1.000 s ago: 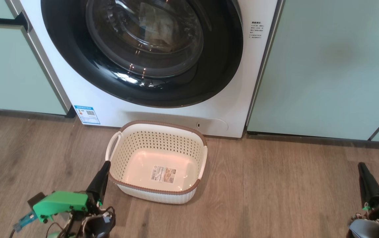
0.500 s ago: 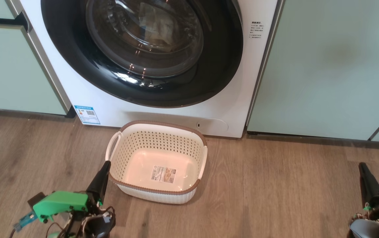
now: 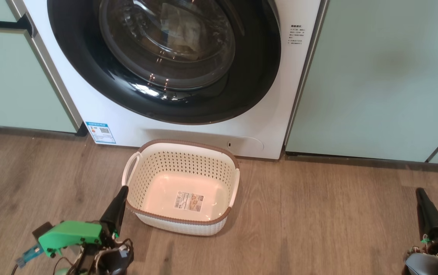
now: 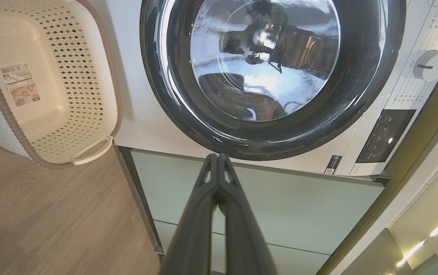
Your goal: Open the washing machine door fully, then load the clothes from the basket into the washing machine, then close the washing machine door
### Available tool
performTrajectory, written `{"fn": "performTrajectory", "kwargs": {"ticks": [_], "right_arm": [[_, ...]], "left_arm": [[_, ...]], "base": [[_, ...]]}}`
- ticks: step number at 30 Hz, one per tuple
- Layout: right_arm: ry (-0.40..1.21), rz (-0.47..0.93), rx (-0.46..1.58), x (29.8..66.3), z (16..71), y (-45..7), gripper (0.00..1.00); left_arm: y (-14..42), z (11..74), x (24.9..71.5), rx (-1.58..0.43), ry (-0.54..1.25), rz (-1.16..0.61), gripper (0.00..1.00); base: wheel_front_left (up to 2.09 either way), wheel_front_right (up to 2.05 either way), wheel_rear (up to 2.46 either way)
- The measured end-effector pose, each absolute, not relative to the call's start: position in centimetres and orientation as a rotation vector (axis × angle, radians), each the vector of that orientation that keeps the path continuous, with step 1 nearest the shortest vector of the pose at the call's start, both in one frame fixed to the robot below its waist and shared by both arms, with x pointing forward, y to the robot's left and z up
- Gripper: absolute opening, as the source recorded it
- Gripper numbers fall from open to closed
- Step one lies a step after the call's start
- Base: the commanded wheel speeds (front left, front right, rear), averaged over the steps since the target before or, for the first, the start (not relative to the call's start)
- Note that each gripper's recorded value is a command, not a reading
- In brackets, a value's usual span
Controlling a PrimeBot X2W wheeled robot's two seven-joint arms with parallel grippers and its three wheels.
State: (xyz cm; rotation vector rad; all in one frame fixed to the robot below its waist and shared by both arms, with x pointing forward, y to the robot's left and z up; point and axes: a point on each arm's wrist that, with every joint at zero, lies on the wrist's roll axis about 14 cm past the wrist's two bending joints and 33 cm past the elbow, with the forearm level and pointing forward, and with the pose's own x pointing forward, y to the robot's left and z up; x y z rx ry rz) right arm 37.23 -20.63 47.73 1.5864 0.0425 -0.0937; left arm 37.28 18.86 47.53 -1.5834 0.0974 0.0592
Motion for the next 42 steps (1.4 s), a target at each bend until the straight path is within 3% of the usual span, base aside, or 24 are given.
{"fn": "performTrajectory", "kwargs": {"ticks": [42], "right_arm": [[0.042,-0.094,1.59,37.21,47.71,-20.7,0.0]], "left_arm": [[18.81,47.53,37.28,-1.586,0.099,0.057,0.0]], "base": [[0.0,0.0,0.0]]}}
